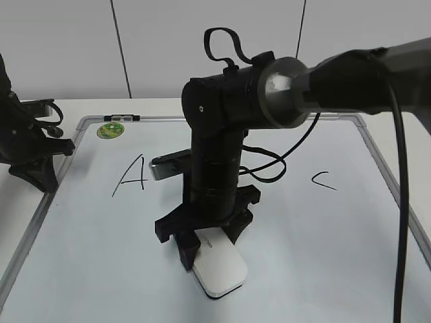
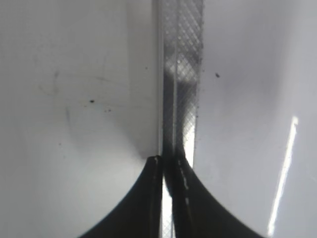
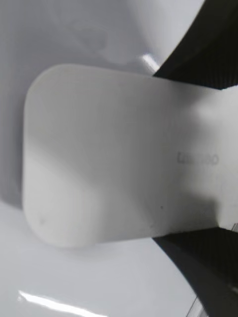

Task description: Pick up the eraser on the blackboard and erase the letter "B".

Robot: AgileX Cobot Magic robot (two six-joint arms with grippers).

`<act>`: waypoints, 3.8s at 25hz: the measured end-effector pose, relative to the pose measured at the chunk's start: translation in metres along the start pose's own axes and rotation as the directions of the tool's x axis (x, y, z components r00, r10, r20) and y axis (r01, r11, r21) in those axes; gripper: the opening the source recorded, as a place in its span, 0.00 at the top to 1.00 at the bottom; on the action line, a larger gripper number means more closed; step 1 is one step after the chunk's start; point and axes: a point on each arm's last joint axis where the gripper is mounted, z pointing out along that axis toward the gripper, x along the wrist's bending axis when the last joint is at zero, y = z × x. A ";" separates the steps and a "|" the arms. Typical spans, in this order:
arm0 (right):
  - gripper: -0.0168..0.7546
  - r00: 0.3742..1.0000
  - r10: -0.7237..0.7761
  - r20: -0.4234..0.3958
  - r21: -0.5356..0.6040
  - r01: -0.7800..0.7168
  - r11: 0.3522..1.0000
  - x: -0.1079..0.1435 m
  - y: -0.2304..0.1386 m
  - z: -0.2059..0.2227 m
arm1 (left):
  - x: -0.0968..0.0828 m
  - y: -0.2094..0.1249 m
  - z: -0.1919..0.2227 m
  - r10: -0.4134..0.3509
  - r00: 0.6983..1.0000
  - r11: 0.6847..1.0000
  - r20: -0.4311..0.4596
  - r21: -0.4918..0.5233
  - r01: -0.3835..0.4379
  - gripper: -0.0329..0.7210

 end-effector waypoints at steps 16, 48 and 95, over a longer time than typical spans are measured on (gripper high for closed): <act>0.30 0.991 0.053 0.121 0.011 -0.055 0.998 -0.003 -0.003 0.001 | 0.000 0.000 0.000 -0.001 1.000 1.000 0.001 0.000 0.001 0.94; 0.30 0.856 0.395 0.334 -0.151 -0.365 0.919 -0.137 -0.022 -0.065 | 0.000 0.000 0.000 0.001 1.000 1.000 -0.001 0.001 -0.001 0.94; 0.31 0.829 0.545 0.125 -0.130 -0.531 0.838 -0.264 -0.078 -0.067 | 0.000 0.000 0.000 0.001 1.000 1.000 -0.001 0.003 -0.001 0.94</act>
